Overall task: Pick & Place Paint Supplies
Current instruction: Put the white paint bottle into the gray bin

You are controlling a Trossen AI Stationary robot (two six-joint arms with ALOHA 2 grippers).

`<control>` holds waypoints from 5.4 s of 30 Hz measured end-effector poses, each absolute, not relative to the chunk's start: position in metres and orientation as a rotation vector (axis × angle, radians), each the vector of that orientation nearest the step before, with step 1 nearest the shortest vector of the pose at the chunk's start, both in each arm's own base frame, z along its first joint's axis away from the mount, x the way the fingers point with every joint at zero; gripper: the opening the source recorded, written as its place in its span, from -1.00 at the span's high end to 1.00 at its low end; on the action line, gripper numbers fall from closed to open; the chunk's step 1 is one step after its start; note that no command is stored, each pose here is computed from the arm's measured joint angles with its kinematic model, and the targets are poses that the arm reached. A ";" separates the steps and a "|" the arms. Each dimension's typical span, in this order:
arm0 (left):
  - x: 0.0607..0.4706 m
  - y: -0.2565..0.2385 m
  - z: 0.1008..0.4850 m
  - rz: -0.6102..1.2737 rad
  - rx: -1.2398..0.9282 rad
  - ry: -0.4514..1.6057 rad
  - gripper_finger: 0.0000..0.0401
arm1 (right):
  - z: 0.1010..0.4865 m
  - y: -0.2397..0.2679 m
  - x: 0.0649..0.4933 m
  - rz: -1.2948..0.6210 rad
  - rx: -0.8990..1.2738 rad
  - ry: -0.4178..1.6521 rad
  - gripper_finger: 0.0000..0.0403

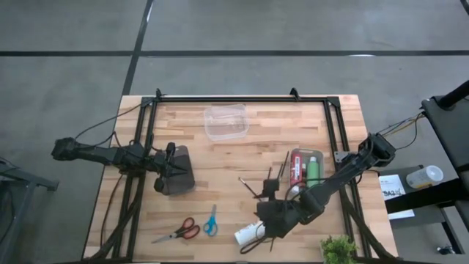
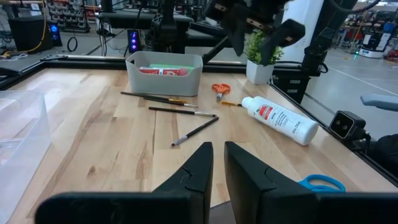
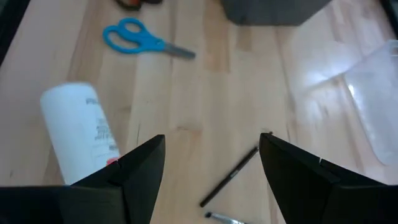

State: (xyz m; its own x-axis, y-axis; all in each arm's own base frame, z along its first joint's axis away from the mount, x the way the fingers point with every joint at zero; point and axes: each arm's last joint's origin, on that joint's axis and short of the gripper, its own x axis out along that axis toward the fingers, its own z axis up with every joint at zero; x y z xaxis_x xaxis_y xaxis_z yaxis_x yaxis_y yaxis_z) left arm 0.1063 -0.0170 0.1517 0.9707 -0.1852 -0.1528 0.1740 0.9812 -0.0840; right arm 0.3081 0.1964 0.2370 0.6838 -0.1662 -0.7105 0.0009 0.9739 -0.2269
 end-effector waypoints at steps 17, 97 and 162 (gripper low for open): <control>0.106 -0.017 0.152 -0.181 -0.070 0.161 0.75 | 0.213 0.213 0.321 0.017 -0.165 0.831 -0.28; 0.109 -0.017 0.147 -0.179 -0.067 0.213 0.75 | 0.215 0.203 0.305 -0.472 0.325 0.706 0.06; 0.109 -0.017 0.147 -0.179 -0.067 0.213 0.75 | 0.180 0.086 0.174 -1.469 0.897 0.605 -0.29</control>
